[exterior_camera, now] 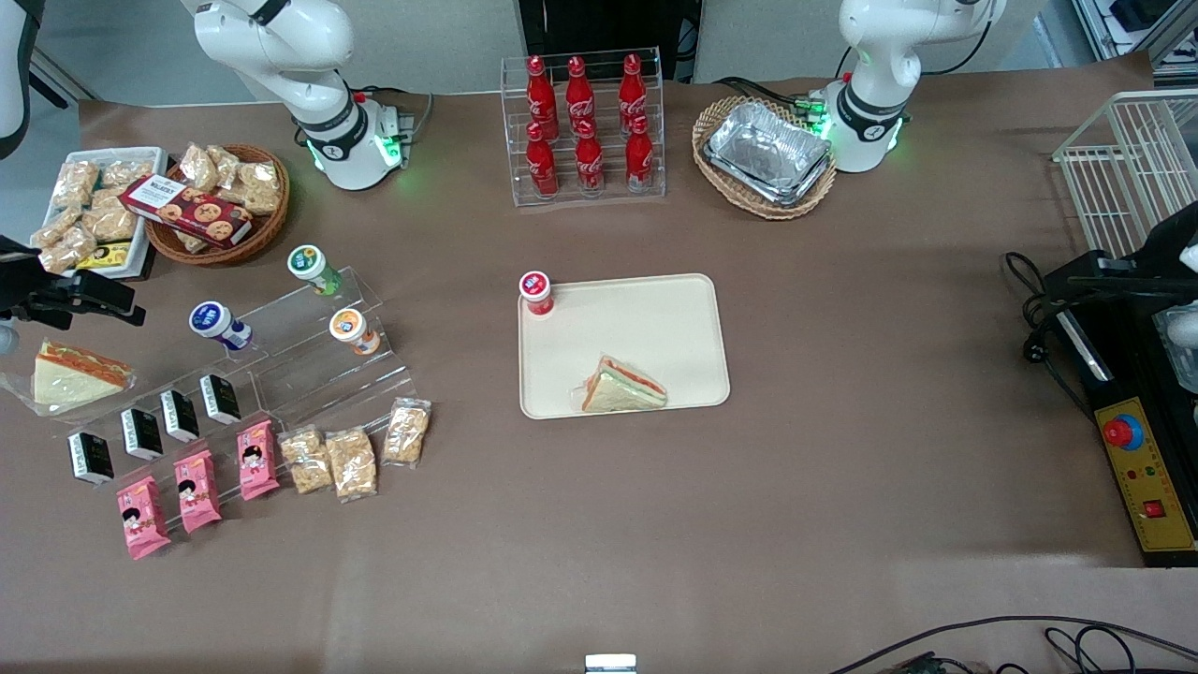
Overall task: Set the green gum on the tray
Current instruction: 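Move the right gripper over the green-labelled bottle on the acrylic rack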
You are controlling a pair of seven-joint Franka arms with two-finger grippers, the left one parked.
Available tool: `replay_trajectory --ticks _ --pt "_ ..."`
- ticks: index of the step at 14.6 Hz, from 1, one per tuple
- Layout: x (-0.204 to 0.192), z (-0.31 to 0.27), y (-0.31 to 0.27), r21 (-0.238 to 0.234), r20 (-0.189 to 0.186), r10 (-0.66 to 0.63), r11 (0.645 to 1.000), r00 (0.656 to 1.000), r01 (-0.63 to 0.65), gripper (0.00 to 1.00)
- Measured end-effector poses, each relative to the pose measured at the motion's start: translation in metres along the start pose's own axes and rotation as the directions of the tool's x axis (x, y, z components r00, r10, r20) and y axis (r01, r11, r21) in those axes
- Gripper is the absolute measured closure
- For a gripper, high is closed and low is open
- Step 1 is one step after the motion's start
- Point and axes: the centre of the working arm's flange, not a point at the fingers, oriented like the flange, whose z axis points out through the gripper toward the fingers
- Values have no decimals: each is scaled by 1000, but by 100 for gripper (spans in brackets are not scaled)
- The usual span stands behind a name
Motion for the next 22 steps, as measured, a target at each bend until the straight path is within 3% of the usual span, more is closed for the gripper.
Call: replay_trajectory --ticks 9,15,19,22 --pt "-4 1 -1 1 26 -1 1000 1000 1 0" --pt "-20 1 -5 10 92 -2 1000 996 1 0" --pt "-74 -11 -40 1 77 38 999 996 -38 0" --pt "-137 -14 -96 -39 48 31 999 998 -30 0"
